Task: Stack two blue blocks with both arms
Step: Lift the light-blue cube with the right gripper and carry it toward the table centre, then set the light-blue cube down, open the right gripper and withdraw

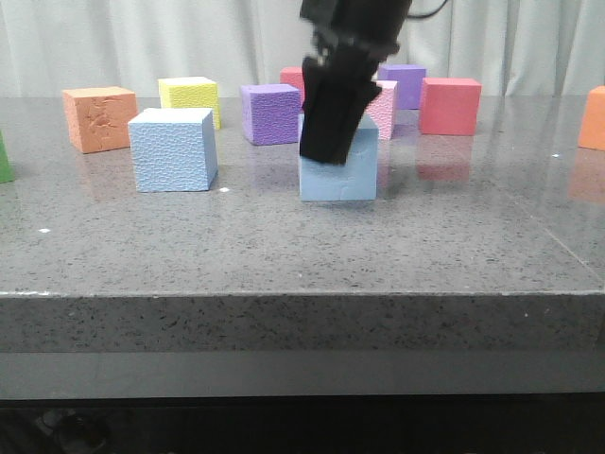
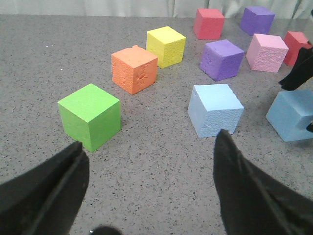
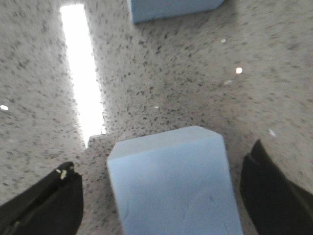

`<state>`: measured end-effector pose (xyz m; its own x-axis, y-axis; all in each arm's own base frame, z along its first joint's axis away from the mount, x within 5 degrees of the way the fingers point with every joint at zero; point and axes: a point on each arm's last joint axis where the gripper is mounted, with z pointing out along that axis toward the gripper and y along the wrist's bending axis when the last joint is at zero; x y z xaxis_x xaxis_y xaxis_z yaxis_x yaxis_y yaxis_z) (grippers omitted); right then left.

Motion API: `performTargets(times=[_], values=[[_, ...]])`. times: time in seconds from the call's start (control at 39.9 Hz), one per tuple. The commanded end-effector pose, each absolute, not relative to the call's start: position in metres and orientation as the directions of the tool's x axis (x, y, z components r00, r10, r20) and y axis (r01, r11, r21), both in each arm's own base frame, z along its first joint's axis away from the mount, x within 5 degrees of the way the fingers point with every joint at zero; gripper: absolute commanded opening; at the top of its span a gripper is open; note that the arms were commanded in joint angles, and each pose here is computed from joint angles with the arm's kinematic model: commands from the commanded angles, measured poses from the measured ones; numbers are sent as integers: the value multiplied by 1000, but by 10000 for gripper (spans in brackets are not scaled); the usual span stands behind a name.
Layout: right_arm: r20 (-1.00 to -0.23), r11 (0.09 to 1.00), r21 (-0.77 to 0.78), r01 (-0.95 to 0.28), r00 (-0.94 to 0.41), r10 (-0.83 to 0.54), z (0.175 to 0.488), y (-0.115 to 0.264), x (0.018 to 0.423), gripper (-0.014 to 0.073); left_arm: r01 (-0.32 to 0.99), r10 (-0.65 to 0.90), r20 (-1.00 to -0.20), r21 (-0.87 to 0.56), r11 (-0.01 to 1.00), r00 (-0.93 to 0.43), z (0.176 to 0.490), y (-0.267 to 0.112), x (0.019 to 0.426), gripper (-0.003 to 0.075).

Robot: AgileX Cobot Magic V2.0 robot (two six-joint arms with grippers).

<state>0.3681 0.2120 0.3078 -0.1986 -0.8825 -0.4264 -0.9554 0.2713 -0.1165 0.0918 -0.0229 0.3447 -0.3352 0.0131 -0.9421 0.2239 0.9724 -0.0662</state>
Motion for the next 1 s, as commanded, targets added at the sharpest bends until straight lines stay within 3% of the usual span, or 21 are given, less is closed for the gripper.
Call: performTargets(times=[0.0, 0.23, 0.43, 0.98], values=[[-557, 370, -176, -912, -218, -802, 374, 201, 343, 653, 230, -20, -971, -76, 970, -239, 361, -24, 94, 512], [-671, 684, 14, -730, -514, -535, 428, 175, 302, 653, 230, -21, -972, -76, 970, -235, 361, -24, 94, 512], [-711, 812, 61, -581, -596, -372, 436, 144, 256, 653, 231, -26, -971, -82, 970, -236, 361, -24, 94, 512], [-820, 859, 44, -511, -510, -261, 374, 81, 145, 653, 233, -30, -970, -88, 969, -241, 361, -24, 94, 512]])
